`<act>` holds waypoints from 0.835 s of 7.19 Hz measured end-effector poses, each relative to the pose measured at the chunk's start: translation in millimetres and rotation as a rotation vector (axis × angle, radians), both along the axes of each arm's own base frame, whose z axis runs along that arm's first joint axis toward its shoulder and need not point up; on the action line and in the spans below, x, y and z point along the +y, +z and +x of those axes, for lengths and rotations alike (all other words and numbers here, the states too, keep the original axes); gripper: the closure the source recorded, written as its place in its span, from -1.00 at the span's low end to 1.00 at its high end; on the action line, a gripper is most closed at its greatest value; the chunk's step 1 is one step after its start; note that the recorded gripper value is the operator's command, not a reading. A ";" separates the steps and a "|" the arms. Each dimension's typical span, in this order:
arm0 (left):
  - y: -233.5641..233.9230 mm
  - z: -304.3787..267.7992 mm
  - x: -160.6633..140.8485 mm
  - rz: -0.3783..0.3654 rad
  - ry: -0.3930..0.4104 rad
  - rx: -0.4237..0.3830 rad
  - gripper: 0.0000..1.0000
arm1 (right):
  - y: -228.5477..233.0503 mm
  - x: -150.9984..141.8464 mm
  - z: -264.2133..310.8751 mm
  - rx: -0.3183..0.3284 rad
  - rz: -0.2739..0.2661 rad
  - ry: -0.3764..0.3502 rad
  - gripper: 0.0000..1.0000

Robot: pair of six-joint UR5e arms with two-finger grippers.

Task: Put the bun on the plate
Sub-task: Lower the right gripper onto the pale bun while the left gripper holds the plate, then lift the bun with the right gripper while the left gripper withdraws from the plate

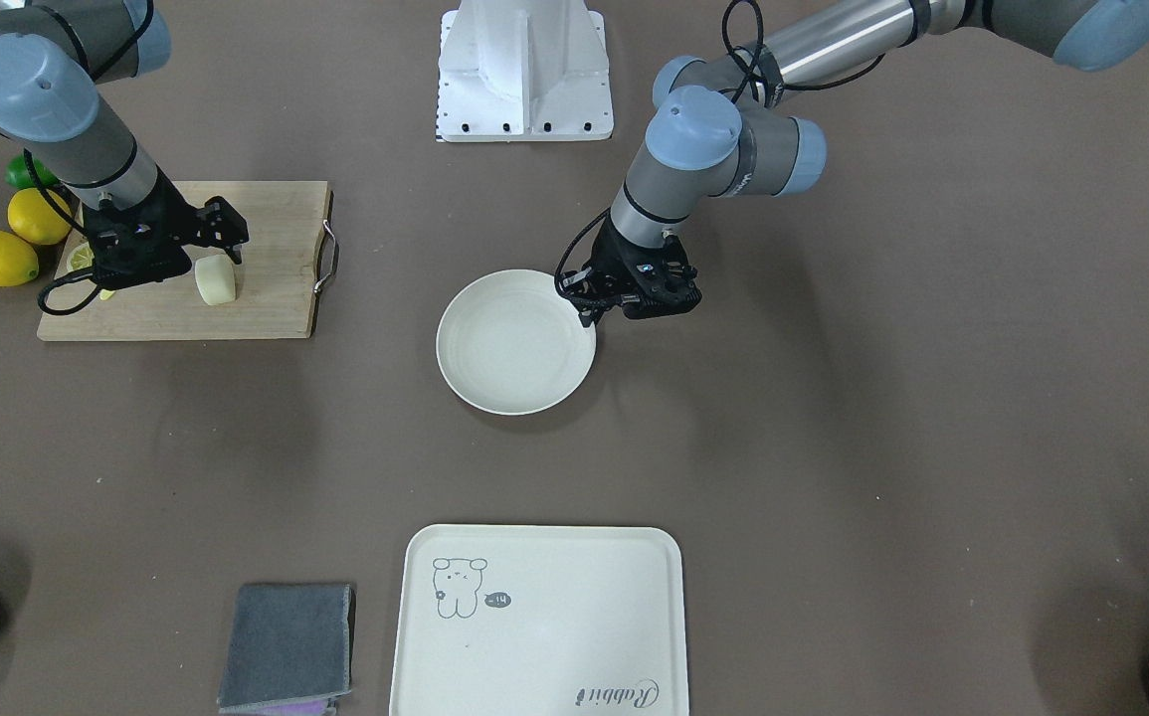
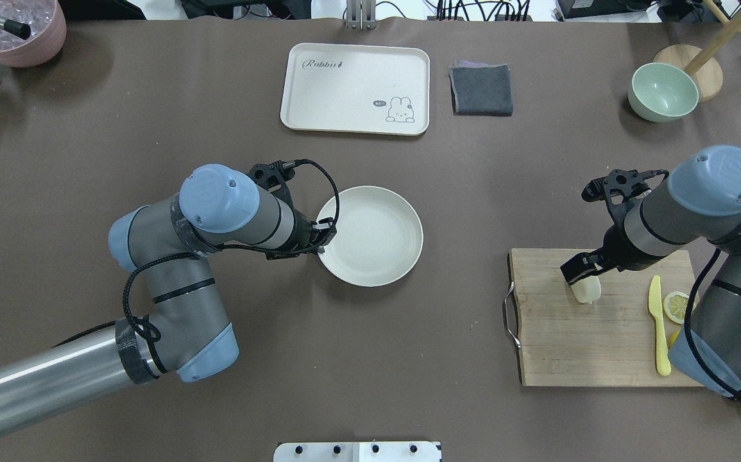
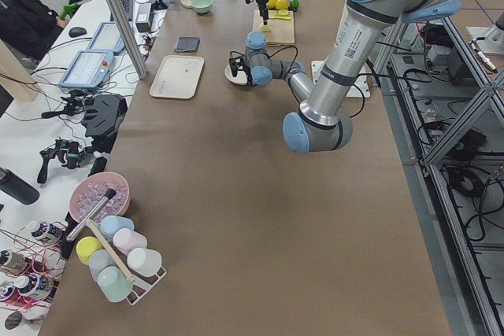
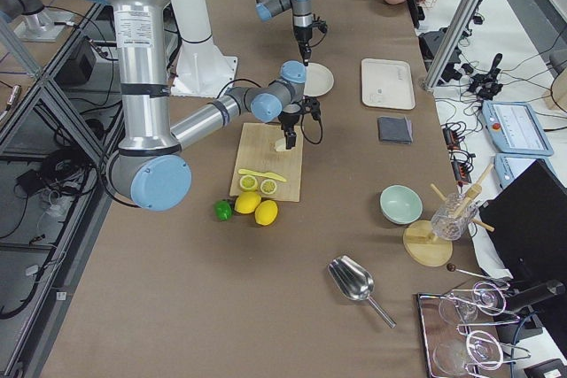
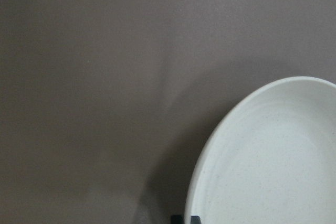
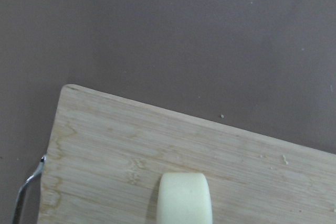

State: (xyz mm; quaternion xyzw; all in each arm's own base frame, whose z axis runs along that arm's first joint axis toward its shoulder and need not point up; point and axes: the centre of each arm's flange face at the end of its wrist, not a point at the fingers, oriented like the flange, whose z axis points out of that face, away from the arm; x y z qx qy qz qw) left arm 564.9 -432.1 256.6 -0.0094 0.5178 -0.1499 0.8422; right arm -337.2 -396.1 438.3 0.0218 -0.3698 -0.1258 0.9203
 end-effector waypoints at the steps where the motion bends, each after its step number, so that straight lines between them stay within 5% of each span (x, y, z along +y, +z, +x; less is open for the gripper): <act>1: -0.6 0.5 1.1 0.001 0.001 0.002 -0.92 | 3.0 -0.1 -5.2 0.008 0.001 -0.005 -0.74; 3: -0.2 -0.2 1.9 0.003 0.003 0.003 -0.94 | 7.7 1.5 -10.8 0.017 0.001 -0.017 -0.35; 6: -0.4 -6.0 -0.7 0.005 -0.003 0.005 -0.94 | 16.2 3.1 -17.2 0.029 -0.007 -0.030 -0.02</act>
